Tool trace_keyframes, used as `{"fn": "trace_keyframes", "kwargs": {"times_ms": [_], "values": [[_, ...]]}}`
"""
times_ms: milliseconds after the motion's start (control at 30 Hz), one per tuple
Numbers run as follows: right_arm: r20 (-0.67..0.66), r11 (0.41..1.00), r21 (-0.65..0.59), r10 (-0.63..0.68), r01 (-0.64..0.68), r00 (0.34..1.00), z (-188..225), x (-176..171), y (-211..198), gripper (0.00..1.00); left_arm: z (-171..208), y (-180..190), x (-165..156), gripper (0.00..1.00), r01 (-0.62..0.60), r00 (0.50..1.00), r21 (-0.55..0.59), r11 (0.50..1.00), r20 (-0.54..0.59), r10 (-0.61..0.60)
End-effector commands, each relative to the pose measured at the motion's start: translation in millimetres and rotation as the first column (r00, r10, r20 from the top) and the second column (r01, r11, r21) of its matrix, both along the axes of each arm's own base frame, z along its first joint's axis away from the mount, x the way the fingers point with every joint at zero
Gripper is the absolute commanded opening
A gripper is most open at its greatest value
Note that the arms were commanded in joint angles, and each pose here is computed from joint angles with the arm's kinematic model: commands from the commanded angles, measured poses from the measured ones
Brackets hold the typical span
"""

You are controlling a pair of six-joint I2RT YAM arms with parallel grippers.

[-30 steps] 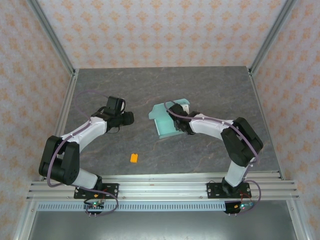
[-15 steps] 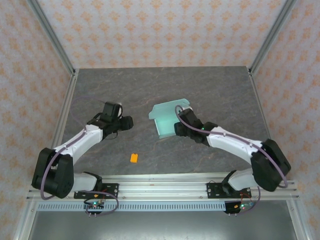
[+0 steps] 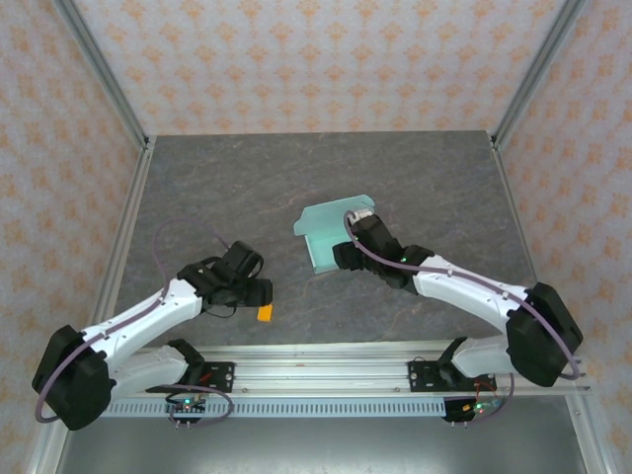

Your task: Fold the paper box

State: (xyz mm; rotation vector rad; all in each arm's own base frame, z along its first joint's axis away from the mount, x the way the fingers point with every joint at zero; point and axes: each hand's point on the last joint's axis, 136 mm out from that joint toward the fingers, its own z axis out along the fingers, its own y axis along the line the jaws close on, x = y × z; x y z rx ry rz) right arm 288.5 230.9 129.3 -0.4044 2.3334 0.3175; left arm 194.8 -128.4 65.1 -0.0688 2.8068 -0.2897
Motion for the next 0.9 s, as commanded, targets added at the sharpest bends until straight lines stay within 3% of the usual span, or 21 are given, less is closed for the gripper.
{"fn": "trace_keyframes", "kwargs": {"times_ms": [0,200,500,867], "values": [[0.024,1.0,0.0,0.02,-0.02,1.0,10.0,4.8,5.1,0.7,-13.2,1.0,-17.9,0.65,0.018,0.996,0.045,0.999,-0.084,-0.015],[0.011,0.999,0.027,0.024,-0.024,1.0,9.2,-0.2,6.2,0.71,-26.8,-7.4,-16.9,0.65,0.066,0.992,0.114,0.991,-0.117,-0.053],[0.022,1.0,0.028,-0.001,0.001,1.0,8.2,0.2,0.8,0.7,-36.9,-23.3,-15.2,0.63,0.116,0.985,0.11,0.987,-0.14,-0.1],[0.01,1.0,0.02,-0.011,0.01,1.0,2.8,0.1,-0.2,0.7,-47.5,-29.7,-12.2,0.5,0.128,0.982,0.106,0.986,-0.153,-0.111]]}}
